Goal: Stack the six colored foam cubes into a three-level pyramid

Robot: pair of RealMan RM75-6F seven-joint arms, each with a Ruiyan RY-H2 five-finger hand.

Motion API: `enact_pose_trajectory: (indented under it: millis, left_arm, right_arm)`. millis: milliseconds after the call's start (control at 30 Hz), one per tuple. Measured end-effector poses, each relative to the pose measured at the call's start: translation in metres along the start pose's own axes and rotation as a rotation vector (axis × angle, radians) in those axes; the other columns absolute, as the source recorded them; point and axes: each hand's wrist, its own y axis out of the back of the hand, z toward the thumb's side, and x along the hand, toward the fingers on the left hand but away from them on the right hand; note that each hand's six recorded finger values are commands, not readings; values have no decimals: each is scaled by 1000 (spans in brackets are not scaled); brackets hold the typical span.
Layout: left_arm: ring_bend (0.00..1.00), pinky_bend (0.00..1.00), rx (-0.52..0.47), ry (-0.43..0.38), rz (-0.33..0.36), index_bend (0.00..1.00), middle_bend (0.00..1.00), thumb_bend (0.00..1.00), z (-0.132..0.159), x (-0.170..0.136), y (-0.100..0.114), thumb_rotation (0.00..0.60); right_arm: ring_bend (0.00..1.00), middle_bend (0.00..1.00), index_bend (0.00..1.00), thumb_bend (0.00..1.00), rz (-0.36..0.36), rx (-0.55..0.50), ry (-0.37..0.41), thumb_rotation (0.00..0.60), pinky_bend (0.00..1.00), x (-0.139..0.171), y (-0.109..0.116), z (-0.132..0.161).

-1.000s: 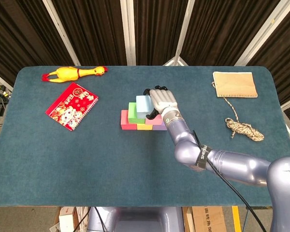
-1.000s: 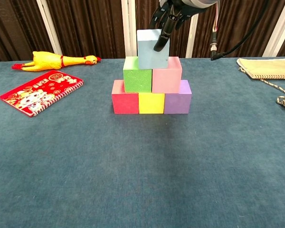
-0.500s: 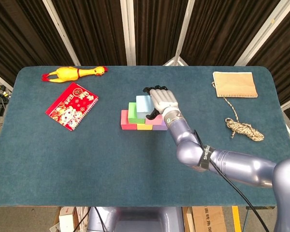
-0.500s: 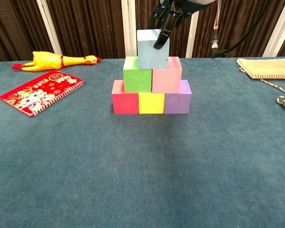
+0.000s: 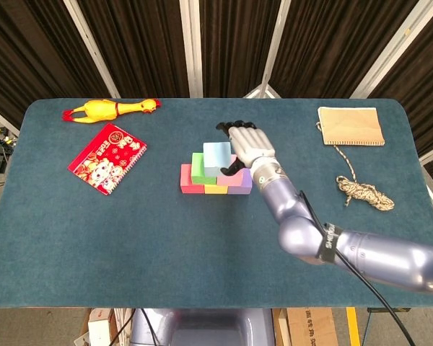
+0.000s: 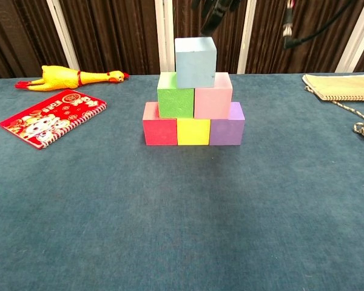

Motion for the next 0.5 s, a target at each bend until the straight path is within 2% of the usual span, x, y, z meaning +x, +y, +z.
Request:
enact_pose_trajectory:
  millis: [133, 367, 500]
  left_arm:
    - [0, 0, -5, -17, -7, 79, 85, 267, 3, -3, 0, 600]
    - [0, 0, -26, -58, -14, 88, 85, 267, 13, -10, 3, 600]
    - [0, 0, -41, -82, -22, 89, 85, 267, 19, -18, 5, 600]
  right_arm:
    - [11, 141, 140, 275, -125, 7, 5, 600, 0, 25, 32, -10]
    - [11, 141, 139, 275, -338, 68, -30, 600, 0, 102, 88, -59]
    - [11, 141, 140, 275, -404, 121, -69, 600, 0, 138, 93, -94]
